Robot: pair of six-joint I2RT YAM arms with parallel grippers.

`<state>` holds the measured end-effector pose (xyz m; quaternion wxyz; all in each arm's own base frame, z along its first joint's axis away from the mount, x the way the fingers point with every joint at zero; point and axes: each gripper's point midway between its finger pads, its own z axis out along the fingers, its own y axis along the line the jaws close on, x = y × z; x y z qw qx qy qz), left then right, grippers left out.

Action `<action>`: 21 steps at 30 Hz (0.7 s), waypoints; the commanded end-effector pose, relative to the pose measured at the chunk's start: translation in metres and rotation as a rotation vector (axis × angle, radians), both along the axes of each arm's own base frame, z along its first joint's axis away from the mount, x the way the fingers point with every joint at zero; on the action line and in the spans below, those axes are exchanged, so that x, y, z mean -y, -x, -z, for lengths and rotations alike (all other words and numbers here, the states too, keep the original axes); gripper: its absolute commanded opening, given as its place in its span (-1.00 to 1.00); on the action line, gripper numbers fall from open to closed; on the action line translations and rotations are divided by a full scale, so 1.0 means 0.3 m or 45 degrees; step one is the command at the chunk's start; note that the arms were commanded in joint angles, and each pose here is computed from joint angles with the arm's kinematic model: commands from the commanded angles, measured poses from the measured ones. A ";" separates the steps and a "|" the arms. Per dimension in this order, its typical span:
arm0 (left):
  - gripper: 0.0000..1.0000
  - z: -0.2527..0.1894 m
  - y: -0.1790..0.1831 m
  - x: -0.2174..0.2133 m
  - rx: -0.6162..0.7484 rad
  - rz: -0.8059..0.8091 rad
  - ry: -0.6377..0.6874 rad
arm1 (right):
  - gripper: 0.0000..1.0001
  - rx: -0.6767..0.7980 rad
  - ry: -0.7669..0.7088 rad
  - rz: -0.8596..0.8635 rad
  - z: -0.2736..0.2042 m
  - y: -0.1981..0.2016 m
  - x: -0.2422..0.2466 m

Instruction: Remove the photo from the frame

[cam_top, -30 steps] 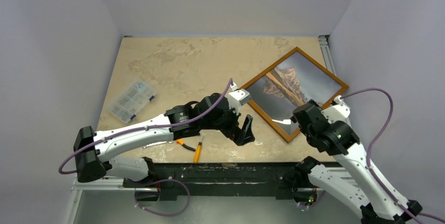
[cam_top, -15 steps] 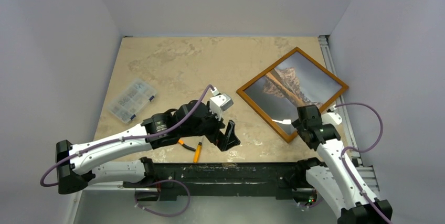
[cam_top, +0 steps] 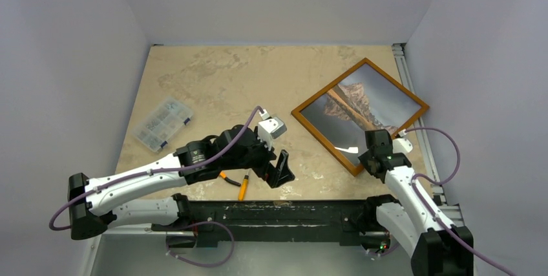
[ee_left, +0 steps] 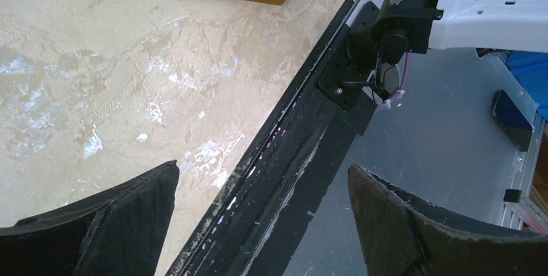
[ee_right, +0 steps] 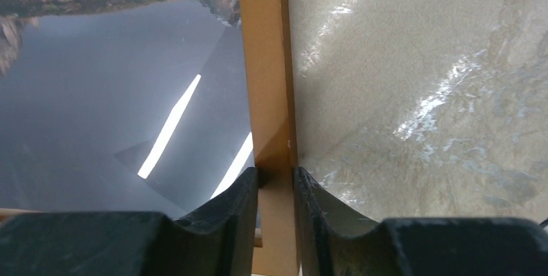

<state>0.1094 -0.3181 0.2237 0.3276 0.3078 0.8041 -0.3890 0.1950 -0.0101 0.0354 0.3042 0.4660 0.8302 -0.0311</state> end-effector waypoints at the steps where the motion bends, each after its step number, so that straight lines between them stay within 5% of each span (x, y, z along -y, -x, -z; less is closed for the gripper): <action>1: 1.00 -0.026 0.005 0.021 0.026 0.034 0.050 | -0.55 0.054 -0.034 -0.009 0.004 -0.038 -0.012; 15: 1.00 -0.013 0.010 0.050 0.011 0.074 0.040 | -0.32 0.037 -0.054 0.003 0.040 -0.041 -0.016; 21: 0.99 -0.004 0.012 0.058 -0.003 0.080 0.035 | -0.91 0.034 -0.060 0.009 0.028 -0.040 -0.018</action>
